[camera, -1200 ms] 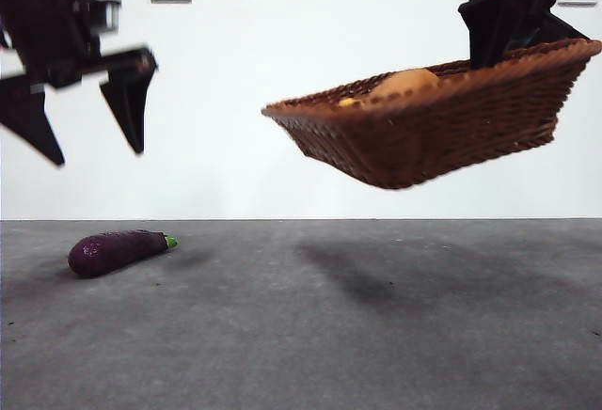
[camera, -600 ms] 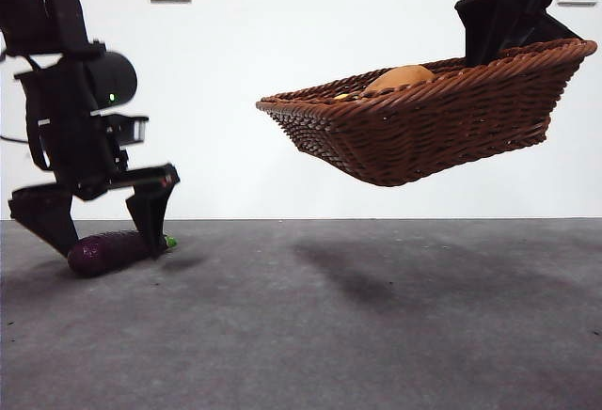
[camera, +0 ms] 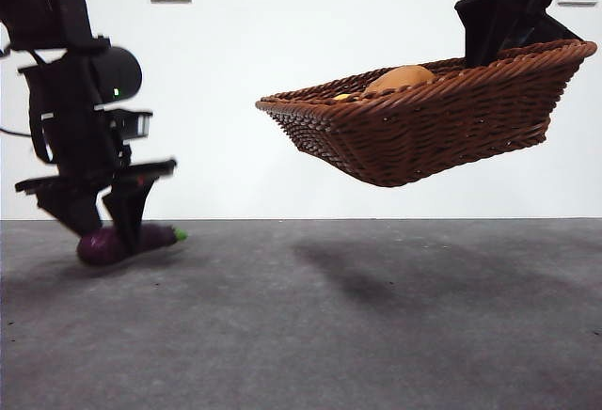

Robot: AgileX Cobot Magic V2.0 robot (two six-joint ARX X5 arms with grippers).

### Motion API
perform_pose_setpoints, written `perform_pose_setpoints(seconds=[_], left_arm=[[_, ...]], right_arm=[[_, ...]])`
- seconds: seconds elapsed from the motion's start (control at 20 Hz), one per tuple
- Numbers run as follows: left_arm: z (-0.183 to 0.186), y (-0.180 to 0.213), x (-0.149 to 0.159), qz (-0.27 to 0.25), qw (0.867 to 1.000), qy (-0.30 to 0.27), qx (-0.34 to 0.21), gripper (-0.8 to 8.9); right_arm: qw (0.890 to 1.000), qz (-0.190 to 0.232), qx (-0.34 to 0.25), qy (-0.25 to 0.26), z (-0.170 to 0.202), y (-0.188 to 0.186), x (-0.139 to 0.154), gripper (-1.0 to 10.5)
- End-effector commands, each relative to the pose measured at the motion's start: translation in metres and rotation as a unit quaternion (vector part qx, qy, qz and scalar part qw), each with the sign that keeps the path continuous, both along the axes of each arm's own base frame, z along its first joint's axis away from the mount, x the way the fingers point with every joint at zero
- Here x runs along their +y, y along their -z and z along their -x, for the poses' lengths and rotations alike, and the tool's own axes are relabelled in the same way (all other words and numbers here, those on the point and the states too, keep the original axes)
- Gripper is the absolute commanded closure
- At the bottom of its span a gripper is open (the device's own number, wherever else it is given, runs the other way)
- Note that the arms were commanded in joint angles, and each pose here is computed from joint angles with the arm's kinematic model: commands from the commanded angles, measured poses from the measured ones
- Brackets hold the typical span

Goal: Help me put the vegetables on the table into the basket

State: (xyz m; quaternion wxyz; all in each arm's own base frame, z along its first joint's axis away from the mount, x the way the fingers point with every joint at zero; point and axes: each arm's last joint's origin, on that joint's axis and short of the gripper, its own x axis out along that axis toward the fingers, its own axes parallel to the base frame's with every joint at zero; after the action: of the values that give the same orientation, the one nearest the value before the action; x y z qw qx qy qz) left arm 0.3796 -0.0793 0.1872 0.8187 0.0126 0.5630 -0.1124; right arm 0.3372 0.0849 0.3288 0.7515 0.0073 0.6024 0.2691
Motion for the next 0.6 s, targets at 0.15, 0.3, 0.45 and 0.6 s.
perform_pose_setpoints(seconds=[0.15,0.3,0.45,0.6], left_arm=[[0.025,-0.058,-0.01,0.132,0.989,0.052,-0.039,8.22],[0.056,-0.108,-0.023,0.18,0.976,0.086,-0.088,8.22],[0.092,-0.147,-0.04,0.196,0.965,0.107,-0.135,8.22],[0.115,-0.161,-0.062,0.207,0.957,0.141,-0.148,8.22]], right_arm=[[1.0,-0.007,-0.003,-0.006,0.0,0.0,0.001,9.5],[1.0,-0.007,-0.001,-0.004,0.0,0.0,0.001,9.6],[1.0,-0.009,0.003,0.005,0.0,0.0,0.001,9.5],[1.0,-0.009,0.004,0.005,0.0,0.0,0.001,9.6]])
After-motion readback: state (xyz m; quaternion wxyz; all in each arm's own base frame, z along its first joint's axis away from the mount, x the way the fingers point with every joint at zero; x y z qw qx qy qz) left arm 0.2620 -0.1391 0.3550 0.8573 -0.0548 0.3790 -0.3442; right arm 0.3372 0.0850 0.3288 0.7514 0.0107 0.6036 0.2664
